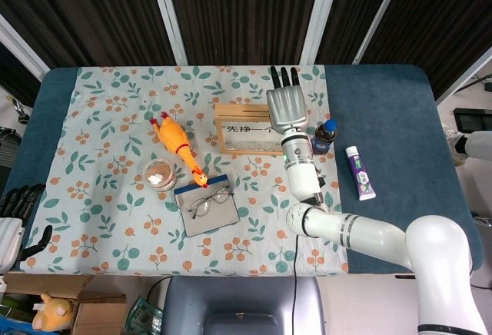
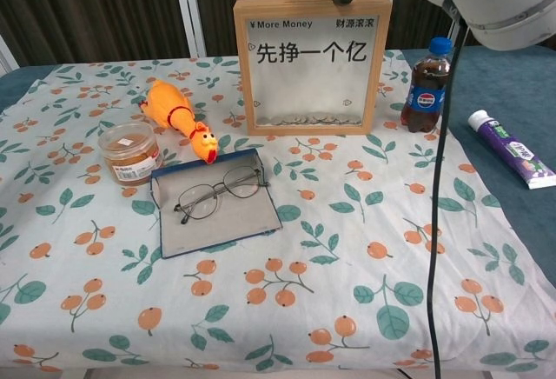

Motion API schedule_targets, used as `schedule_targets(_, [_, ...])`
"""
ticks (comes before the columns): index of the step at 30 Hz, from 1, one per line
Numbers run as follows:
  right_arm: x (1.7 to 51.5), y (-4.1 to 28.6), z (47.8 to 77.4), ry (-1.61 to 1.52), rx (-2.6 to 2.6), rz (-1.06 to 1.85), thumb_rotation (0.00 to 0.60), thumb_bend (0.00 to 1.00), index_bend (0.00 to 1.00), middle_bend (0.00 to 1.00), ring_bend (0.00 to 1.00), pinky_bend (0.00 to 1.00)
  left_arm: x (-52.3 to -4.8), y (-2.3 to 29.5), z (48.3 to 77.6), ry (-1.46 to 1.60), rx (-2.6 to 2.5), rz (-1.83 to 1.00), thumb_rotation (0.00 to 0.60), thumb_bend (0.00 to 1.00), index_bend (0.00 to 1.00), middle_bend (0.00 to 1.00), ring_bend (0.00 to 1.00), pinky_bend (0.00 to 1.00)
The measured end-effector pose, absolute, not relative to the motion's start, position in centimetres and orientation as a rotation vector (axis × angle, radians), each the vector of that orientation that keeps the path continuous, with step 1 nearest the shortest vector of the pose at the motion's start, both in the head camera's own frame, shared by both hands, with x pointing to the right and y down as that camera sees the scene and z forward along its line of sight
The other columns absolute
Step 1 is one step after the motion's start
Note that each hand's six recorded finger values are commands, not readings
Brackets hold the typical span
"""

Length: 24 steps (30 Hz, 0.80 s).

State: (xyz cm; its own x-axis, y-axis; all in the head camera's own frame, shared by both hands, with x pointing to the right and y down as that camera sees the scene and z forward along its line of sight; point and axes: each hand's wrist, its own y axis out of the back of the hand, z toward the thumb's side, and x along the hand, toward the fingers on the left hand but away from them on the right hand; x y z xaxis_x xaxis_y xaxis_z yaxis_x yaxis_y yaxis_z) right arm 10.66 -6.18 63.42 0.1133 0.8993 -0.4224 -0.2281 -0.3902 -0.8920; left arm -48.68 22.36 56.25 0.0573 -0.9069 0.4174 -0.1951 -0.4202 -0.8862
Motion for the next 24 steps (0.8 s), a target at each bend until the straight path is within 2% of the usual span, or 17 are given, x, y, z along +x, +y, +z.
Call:
schedule_targets(9, [10.19, -6.02, 63.57, -0.696, -1.414, 1.461, 0.600, 0.56, 0.69, 0.14, 0.00, 0.00, -48.71, 22.37, 56.16, 1.115, -1.692, -1.407, 0.600, 0.45, 0.00, 0.08, 0.01, 0.02])
schedule_targets(16, [9.96, -5.96, 63.69, -0.692, -1.405, 1.456, 0.600, 0.56, 0.62, 0.14, 0.00, 0.00, -48.70, 22.35, 56.10, 1.121, -1.692, -1.404, 0.600, 0.46, 0.00, 0.09, 0.01, 0.02])
schedule_targets(24, [9.70, -5.93, 63.52, -0.699, -1.410, 1.443, 0.600, 0.56, 0.60, 0.14, 0.00, 0.00, -48.75, 22.40, 55.96, 1.124, -1.690, -1.402, 0.600, 0.46, 0.00, 0.09, 0.01, 0.02])
